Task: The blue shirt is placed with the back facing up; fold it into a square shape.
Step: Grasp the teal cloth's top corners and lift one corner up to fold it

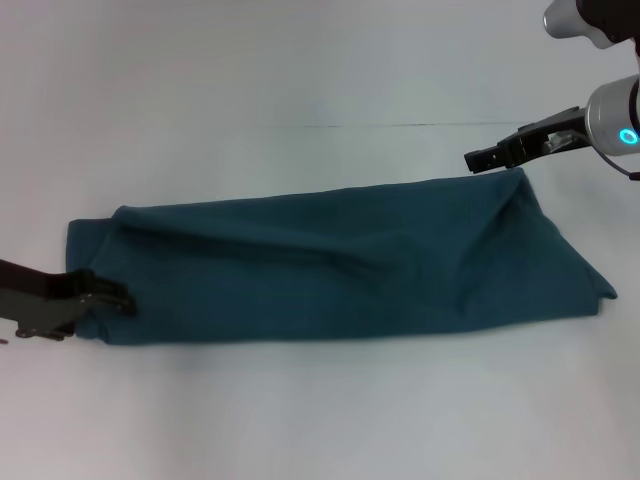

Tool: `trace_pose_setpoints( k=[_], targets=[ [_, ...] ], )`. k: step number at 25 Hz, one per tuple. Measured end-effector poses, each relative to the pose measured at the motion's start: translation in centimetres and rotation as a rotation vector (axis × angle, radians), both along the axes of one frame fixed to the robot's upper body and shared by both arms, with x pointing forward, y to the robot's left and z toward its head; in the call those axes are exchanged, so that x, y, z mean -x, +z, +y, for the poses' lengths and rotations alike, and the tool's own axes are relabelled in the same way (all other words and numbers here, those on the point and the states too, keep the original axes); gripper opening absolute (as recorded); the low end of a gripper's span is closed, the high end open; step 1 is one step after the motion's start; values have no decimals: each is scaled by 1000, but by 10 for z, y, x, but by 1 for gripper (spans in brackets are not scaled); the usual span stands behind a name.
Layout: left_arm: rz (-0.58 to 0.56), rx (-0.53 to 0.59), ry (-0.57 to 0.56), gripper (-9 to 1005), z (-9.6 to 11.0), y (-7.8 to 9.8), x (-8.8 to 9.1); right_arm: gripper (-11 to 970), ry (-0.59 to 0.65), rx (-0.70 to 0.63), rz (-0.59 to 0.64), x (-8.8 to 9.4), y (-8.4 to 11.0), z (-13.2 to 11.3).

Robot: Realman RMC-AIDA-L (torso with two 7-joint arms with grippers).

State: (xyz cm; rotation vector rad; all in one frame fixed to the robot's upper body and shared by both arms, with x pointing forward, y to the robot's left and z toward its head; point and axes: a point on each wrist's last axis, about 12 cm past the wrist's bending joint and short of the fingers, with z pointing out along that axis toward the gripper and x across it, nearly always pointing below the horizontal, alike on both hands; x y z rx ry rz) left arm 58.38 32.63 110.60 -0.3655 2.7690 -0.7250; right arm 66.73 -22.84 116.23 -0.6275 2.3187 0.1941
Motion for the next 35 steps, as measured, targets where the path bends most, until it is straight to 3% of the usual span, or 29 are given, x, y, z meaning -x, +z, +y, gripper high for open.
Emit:
trace_pose_setpoints(
  k=[4,11,19,24,30,35],
  targets=[
    [-9,4,-21,577,-2,1,-1,920,2,-1,7,1,0,0],
    [-37,19,-29,362,-2,1,0,906,5,0,19,2,-2,0],
    [-98,-4,-107,196,-3,1,-2,853,-10,-16,19,3,-4,-4],
    [-143,16,-161,159,-7,10,-6,820,1,-80,-16,8,-9,-10],
    [-219,67,-241,149,-11,40,-16,780,25,-265,-140,24,-24,-21],
    [-283,121,-294,148,-16,68,-28,625,57,-413,-298,40,-55,-22]
  ],
)
